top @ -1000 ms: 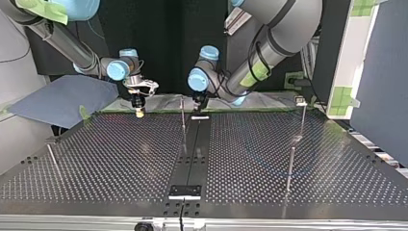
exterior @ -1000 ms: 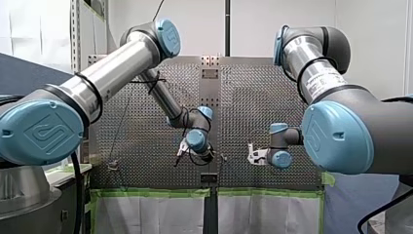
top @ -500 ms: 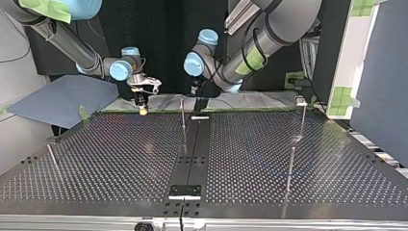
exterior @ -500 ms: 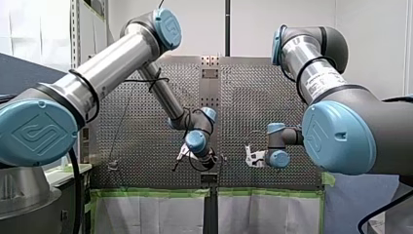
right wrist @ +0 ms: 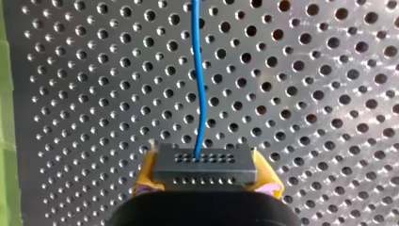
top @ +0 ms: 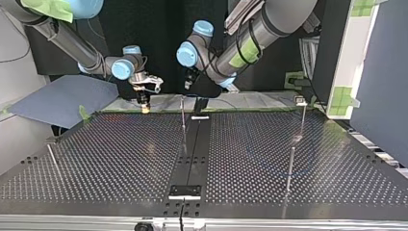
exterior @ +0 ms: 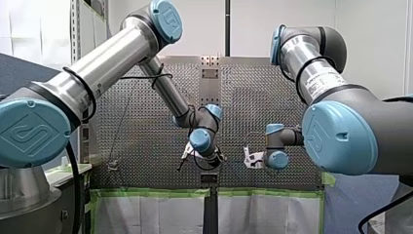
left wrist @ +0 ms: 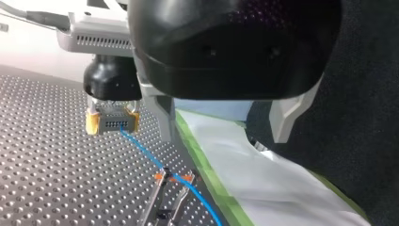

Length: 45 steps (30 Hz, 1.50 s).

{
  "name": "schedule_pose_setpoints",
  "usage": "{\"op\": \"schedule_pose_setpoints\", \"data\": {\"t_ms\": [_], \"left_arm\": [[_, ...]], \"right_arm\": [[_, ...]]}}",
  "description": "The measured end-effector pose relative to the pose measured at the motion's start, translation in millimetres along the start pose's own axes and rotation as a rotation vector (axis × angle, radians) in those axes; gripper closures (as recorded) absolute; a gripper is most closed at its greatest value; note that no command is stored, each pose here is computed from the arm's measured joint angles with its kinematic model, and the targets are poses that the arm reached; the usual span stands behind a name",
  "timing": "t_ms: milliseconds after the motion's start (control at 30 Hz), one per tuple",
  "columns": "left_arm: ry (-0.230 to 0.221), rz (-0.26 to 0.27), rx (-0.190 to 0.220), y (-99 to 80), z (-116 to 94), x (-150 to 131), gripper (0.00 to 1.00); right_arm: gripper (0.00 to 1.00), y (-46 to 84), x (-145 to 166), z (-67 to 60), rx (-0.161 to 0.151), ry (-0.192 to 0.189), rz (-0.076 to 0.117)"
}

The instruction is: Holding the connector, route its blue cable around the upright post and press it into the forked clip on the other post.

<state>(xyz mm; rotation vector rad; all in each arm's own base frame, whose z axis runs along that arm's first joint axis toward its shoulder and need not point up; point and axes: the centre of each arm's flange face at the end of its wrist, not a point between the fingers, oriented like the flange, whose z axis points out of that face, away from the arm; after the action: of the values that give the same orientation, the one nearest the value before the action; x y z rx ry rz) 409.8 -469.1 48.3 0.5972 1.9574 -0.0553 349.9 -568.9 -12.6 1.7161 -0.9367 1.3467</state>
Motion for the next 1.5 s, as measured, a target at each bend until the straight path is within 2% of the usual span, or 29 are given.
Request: {"op": "schedule_pose_setpoints", "data": {"t_ms": [500,800,1067,1500], "left_arm": [[0.001,-0.004,-0.030,1.0,-1.1,0.1,0.00],[0.001,-0.009,-0.034,3.7,0.4,0.0,0.00],[-0.018,-0.036,-0.034,2.2,1.7,-2.0,0.00],[-0.027,-0.054,-0.031,-0.4,1.3,-2.8,0.00]], "right_arm": [[1.00,-4.1,-12.7,-12.9,0.001,-0.007,0.004],[1.00,-0.7,-13.4,-12.8,-0.005,-0.002,0.015],[1.00,-0.3,-13.2,-12.4,-0.002,0.002,0.025],[1.00,0.6,-13.5,-12.4,-0.004,0.001,0.026]]}}
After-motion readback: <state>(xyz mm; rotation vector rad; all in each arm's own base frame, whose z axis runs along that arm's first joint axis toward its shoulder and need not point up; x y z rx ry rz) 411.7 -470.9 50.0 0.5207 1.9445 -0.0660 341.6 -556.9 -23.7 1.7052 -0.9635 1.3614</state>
